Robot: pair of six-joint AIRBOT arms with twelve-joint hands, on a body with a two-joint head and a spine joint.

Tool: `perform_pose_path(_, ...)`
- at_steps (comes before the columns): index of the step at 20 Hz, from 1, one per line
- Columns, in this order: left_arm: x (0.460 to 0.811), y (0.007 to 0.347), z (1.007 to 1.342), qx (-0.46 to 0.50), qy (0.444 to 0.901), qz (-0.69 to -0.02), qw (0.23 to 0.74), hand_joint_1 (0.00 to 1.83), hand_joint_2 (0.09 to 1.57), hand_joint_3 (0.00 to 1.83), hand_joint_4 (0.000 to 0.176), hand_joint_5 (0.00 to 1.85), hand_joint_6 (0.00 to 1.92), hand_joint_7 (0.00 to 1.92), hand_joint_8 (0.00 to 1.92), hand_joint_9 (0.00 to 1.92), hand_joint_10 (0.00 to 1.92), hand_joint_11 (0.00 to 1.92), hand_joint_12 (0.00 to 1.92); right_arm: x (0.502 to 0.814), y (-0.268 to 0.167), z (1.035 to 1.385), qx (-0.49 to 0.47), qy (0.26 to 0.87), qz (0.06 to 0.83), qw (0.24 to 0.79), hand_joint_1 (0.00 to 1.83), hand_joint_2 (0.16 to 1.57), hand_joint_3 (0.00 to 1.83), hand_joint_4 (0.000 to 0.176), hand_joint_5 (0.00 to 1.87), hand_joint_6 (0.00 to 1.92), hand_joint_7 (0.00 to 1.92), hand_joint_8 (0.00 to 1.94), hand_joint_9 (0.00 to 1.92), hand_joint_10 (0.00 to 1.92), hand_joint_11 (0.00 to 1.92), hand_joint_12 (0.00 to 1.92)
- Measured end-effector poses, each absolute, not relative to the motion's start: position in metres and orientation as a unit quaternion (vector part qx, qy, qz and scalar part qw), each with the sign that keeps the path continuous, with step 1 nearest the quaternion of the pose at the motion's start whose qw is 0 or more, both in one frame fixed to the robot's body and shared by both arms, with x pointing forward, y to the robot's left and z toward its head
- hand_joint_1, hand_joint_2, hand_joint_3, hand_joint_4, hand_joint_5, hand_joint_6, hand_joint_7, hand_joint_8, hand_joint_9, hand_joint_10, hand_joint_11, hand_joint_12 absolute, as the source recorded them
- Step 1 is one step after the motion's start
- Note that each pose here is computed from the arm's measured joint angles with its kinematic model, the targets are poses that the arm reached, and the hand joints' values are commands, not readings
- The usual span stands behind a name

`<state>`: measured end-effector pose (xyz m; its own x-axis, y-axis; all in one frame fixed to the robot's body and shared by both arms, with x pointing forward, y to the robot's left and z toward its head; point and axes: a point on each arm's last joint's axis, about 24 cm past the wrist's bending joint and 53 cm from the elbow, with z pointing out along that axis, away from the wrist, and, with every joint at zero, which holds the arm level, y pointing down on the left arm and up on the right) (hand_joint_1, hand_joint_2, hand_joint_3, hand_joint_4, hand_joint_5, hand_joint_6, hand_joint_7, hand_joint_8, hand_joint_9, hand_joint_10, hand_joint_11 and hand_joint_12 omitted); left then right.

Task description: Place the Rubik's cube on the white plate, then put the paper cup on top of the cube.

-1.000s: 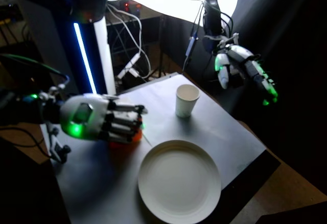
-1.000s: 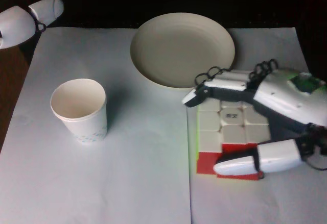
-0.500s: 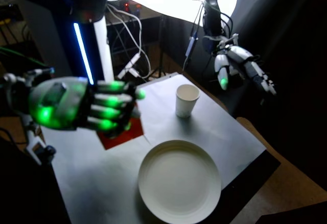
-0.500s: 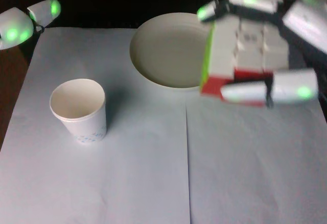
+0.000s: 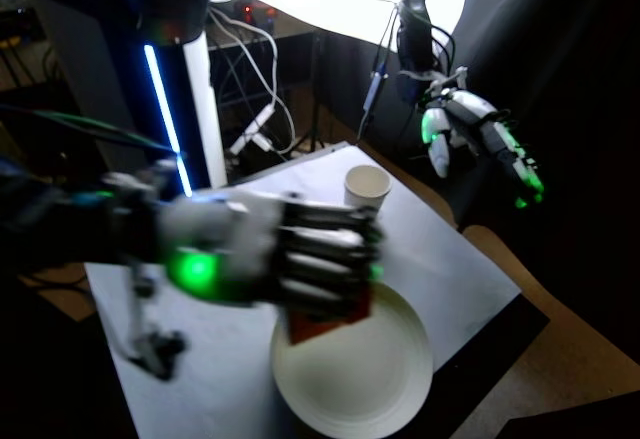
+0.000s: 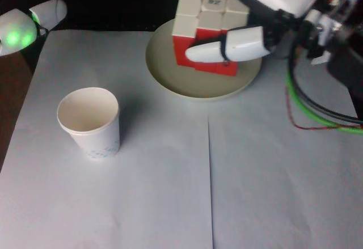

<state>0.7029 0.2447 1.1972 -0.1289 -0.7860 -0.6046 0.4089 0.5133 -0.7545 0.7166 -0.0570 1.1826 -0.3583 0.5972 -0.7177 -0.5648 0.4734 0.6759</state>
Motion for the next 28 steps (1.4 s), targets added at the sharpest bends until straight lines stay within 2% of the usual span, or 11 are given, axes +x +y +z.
perform_pose_path(1,0.703,0.245,1.197,-0.16,0.589,-0.467,0.64,0.72,1.37,0.0,0.0,0.21,0.0,0.17,0.0,0.27,0.02,0.0,1.29,0.722,-0.055,1.175,0.021,0.652,0.509,0.561,1.07,1.35,0.01,0.0,0.48,1.65,0.63,1.61,0.67,1.79,0.83,1.92)
perform_pose_path(4,0.702,0.242,1.196,-0.157,0.59,-0.468,0.639,0.75,1.37,0.0,0.0,0.23,0.0,0.16,0.0,0.3,0.03,0.0,1.34,0.736,-0.059,1.157,0.042,0.673,0.491,0.551,1.07,1.16,0.0,0.0,0.28,1.15,0.4,1.31,0.47,1.72,0.58,1.92)
perform_pose_path(6,0.702,0.242,1.196,-0.159,0.589,-0.468,0.639,0.75,1.37,0.0,0.0,0.24,0.0,0.16,0.0,0.32,0.04,0.0,1.38,0.742,-0.062,1.151,0.06,0.679,0.488,0.546,1.0,1.16,0.0,0.0,0.13,0.88,0.27,0.89,0.36,1.47,0.31,1.85)
perform_pose_path(8,0.702,0.242,1.196,-0.157,0.589,-0.469,0.639,0.72,1.36,0.0,0.0,0.25,0.0,0.18,0.0,0.3,0.03,0.0,1.31,0.743,-0.062,1.142,0.067,0.686,0.484,0.539,0.79,1.15,0.0,0.039,0.16,0.07,0.25,0.03,0.08,0.76,0.0,1.42)
perform_pose_path(12,0.702,0.242,1.196,-0.158,0.589,-0.469,0.639,0.71,1.36,0.0,0.0,0.25,0.0,0.16,0.0,0.27,0.02,0.0,1.49,0.741,-0.062,1.135,0.076,0.688,0.487,0.533,0.61,1.15,0.0,0.069,0.0,0.0,0.0,0.0,0.07,0.09,0.0,0.57)
perform_pose_path(14,0.702,0.242,1.197,-0.158,0.589,-0.469,0.639,0.71,1.36,0.0,0.0,0.25,0.0,0.16,0.0,0.27,0.02,0.0,1.45,0.742,-0.063,1.137,0.08,0.685,0.488,0.535,0.55,1.11,0.0,0.115,0.0,0.0,0.0,0.0,0.04,0.02,0.0,1.46)
perform_pose_path(19,0.701,0.242,1.196,-0.155,0.588,-0.47,0.64,0.74,1.36,0.0,0.0,0.24,0.0,0.17,0.0,0.28,0.02,0.0,1.4,0.726,-0.059,1.143,0.068,0.686,0.497,0.526,0.47,1.05,0.0,0.1,0.0,0.0,0.0,0.0,0.04,0.01,0.0,0.42)
perform_pose_path(22,0.696,0.24,1.193,-0.153,0.593,-0.47,0.635,0.72,1.35,0.0,0.013,0.22,0.0,0.19,0.0,0.3,0.02,0.0,1.3,0.717,-0.089,1.171,0.067,0.664,0.498,0.553,0.44,1.03,0.0,0.152,0.0,0.0,0.0,0.0,0.02,0.0,0.0,0.0)
perform_pose_path(24,0.691,0.243,1.196,-0.151,0.594,-0.469,0.636,0.74,1.35,0.0,0.0,0.21,0.0,0.19,0.0,0.26,0.0,0.0,1.31,0.7,-0.117,1.192,0.057,0.64,0.498,0.582,0.51,1.06,0.0,0.146,0.0,0.0,0.0,0.0,0.12,0.01,0.0,0.28)
perform_pose_path(26,0.686,0.244,1.197,-0.147,0.595,-0.469,0.636,0.64,1.32,0.0,0.0,0.19,0.0,0.17,0.0,0.24,0.0,0.0,1.24,0.682,-0.12,1.192,0.046,0.64,0.502,0.58,0.61,1.14,0.0,0.064,0.09,0.01,0.12,0.01,0.29,0.11,0.0,0.98)
perform_pose_path(28,0.678,0.241,1.196,-0.134,0.6,-0.47,0.634,0.61,1.28,0.0,0.002,0.21,0.0,0.2,0.01,0.26,0.01,0.0,1.19,0.659,-0.119,1.187,0.022,0.646,0.504,0.573,0.68,1.23,0.0,0.033,0.36,0.07,0.43,0.06,0.22,1.03,0.03,1.65)
